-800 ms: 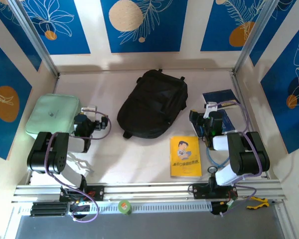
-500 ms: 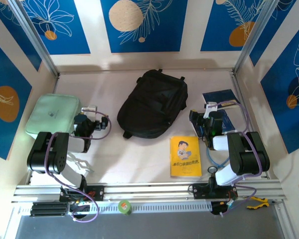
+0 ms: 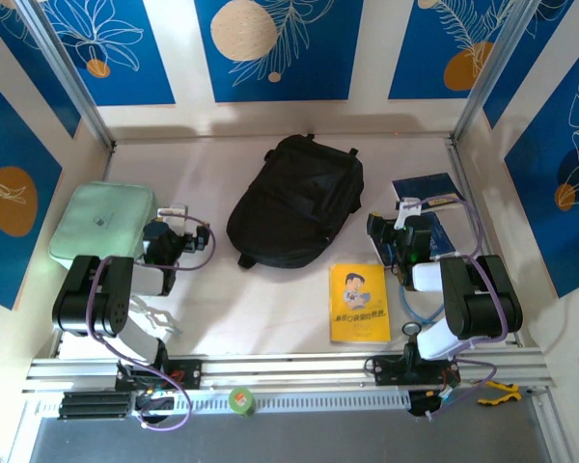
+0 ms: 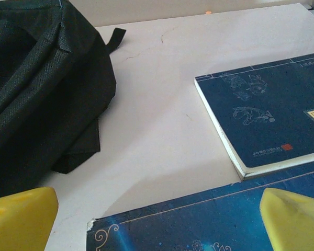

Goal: Pack the student bag
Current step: Move the student bag to the top-center of the table.

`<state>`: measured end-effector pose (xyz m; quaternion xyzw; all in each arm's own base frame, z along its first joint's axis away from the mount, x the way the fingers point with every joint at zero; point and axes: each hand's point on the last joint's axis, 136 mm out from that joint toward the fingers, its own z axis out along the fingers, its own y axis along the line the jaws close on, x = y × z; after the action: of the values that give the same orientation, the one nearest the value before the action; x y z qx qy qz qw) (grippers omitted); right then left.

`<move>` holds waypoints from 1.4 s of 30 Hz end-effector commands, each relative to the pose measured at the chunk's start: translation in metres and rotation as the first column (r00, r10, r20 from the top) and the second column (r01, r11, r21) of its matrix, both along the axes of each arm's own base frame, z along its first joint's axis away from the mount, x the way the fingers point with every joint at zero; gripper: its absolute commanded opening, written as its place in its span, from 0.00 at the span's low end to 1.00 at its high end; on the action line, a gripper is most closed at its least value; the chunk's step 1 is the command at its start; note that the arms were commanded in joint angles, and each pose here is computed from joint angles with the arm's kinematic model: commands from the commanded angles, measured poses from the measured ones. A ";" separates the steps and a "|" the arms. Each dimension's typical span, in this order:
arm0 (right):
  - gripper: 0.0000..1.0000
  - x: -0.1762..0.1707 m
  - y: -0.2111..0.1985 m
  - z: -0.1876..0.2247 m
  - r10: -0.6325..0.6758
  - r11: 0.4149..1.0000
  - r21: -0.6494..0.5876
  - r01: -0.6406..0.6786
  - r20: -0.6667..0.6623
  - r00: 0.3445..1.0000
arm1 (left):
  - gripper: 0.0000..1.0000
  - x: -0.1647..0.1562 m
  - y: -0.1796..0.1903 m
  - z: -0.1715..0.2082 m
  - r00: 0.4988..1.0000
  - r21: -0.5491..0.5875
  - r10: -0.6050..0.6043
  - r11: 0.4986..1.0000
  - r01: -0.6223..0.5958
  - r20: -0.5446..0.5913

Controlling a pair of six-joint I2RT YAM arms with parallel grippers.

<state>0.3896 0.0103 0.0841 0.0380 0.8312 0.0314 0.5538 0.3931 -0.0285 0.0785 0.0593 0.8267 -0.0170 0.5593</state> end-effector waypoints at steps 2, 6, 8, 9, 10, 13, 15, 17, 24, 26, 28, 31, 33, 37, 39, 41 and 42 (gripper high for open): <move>0.99 0.007 0.000 0.009 0.008 1.000 0.004 -0.008 0.024 1.000 | 1.00 0.004 0.003 0.013 0.999 0.007 0.013 1.000 -0.013 0.042; 0.99 0.007 0.001 0.010 0.010 1.000 0.004 -0.010 0.027 1.000 | 1.00 0.004 0.004 0.013 0.999 0.006 0.014 1.000 -0.014 0.046; 0.99 0.006 0.001 0.010 0.011 1.000 0.004 -0.011 0.029 1.000 | 1.00 0.003 0.004 0.013 0.999 0.007 0.014 1.000 -0.014 0.046; 0.99 0.006 0.001 0.010 0.012 1.000 0.003 -0.012 0.032 0.999 | 1.00 0.003 0.004 0.013 0.999 0.007 0.016 1.000 -0.017 0.049; 0.99 0.006 0.000 0.010 0.009 1.000 0.002 -0.009 0.033 0.999 | 1.00 0.002 0.006 0.015 0.998 0.007 0.027 1.000 -0.027 0.057; 0.99 0.004 -0.002 0.017 -0.010 1.000 0.003 0.010 0.039 0.999 | 1.00 -0.003 0.014 0.027 0.992 0.002 0.079 0.997 -0.079 0.094; 0.99 0.000 -0.001 0.018 -0.007 1.000 -0.007 0.007 0.061 0.998 | 1.00 -0.007 0.020 0.040 0.989 0.003 0.112 0.994 -0.113 0.098; 0.99 0.000 0.002 0.024 0.001 1.000 -0.028 0.002 0.080 0.997 | 1.00 -0.012 0.026 0.058 0.984 0.002 0.146 0.989 -0.147 0.099; 0.99 0.007 0.003 0.056 -0.062 0.997 -0.044 0.060 -0.035 0.997 | 1.00 -0.028 0.032 0.134 0.962 -0.208 0.253 0.951 -0.228 0.100; 0.99 0.004 0.006 0.070 -0.110 0.990 0.080 0.118 -0.102 0.989 | 1.00 -0.031 0.030 0.151 0.959 -0.298 0.279 0.921 -0.250 0.057; 0.99 -0.001 0.017 0.083 -0.103 0.964 0.218 0.151 -0.216 0.971 | 1.00 -0.032 0.024 0.163 0.963 -0.364 0.268 0.899 -0.243 0.019; 0.99 0.001 0.045 0.102 -0.001 0.938 0.327 0.113 -0.323 0.946 | 1.00 -0.026 0.002 0.181 0.985 -0.462 0.174 0.873 -0.153 0.002; 0.99 0.005 0.059 0.109 0.041 0.923 0.369 0.107 -0.371 0.928 | 1.00 -0.018 -0.019 0.190 0.997 -0.538 0.075 0.841 -0.066 -0.004; 0.99 0.011 0.091 0.113 0.193 0.874 0.485 0.025 -0.394 0.899 | 1.00 -0.005 -0.061 0.194 0.998 -0.629 -0.071 0.776 0.053 -0.003; 0.99 0.013 0.100 0.108 0.221 0.860 0.509 0.020 -0.408 0.886 | 1.00 -0.001 -0.083 0.186 0.991 -0.649 -0.129 0.757 0.080 -0.029; 1.00 0.017 0.104 0.098 0.220 0.844 0.532 0.060 -0.446 0.867 | 0.98 0.001 -0.110 0.178 0.978 -0.649 -0.195 0.754 0.104 -0.069; 0.99 0.018 0.105 0.094 0.220 0.840 0.538 0.074 -0.462 0.859 | 0.98 0.001 -0.121 0.172 0.973 -0.646 -0.211 0.756 0.103 -0.092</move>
<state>0.4188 0.1002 0.1931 0.1425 0.8940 0.2395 0.3509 0.3965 -0.1124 0.2401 -0.0893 0.8073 -0.2952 0.5031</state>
